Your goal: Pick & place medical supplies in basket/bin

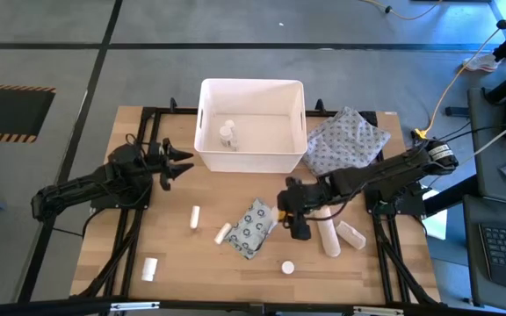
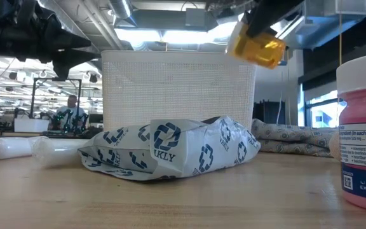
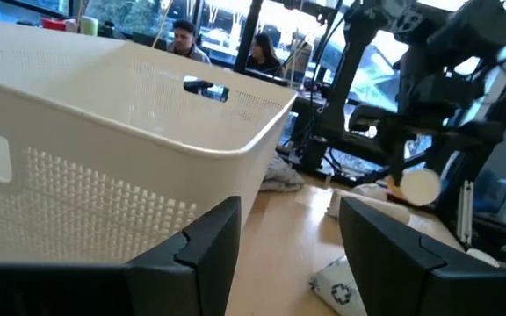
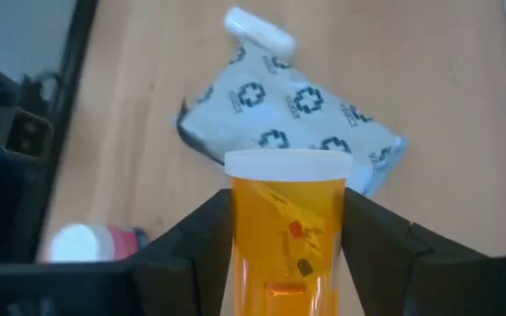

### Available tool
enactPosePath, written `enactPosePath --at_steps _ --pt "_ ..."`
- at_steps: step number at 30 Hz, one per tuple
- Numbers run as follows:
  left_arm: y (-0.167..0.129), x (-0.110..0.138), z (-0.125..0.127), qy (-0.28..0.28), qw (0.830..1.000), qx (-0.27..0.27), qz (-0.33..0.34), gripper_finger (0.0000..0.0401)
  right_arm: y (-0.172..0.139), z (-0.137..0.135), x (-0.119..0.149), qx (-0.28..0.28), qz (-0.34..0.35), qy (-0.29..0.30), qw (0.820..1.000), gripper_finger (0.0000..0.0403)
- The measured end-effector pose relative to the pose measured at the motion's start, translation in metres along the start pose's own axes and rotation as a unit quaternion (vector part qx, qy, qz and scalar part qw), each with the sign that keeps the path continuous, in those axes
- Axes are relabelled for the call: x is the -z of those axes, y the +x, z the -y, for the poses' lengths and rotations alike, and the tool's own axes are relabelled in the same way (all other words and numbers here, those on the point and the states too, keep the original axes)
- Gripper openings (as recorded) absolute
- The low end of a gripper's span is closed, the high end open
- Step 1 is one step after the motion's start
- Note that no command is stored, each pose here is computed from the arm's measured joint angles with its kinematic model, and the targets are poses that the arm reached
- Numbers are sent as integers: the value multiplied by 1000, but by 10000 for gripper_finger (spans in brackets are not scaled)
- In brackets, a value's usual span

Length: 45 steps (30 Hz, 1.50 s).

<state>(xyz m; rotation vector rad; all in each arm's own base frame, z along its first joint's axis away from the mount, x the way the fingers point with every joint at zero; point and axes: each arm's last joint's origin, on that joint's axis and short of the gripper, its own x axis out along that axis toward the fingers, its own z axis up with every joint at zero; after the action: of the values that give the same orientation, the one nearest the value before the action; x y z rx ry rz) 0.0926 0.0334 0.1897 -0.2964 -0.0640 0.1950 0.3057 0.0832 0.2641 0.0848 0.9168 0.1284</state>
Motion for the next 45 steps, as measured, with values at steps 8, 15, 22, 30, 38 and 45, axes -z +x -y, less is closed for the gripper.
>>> enactPosePath --at_steps 8,15,22,30,38,45 --pt "1 -2 5 24 998 56 0 187 -1 8 -1 28 0 -20 999 183" --pt "4 -12 21 166 974 137 66 187 -1 11 -7 17 22 -11 1000 183" --pt "12 -12 31 262 947 158 94 187 -1 8 -12 -19 48 -11 999 183" --pt "30 -15 51 363 904 194 112 187 -6 11 -23 -23 76 7 997 183" --pt "72 -22 82 440 874 201 55 187 -26 15 -47 -26 120 42 992 183" --pt "120 -23 104 469 866 176 -12 191 -32 13 -54 -65 124 50 989 183"
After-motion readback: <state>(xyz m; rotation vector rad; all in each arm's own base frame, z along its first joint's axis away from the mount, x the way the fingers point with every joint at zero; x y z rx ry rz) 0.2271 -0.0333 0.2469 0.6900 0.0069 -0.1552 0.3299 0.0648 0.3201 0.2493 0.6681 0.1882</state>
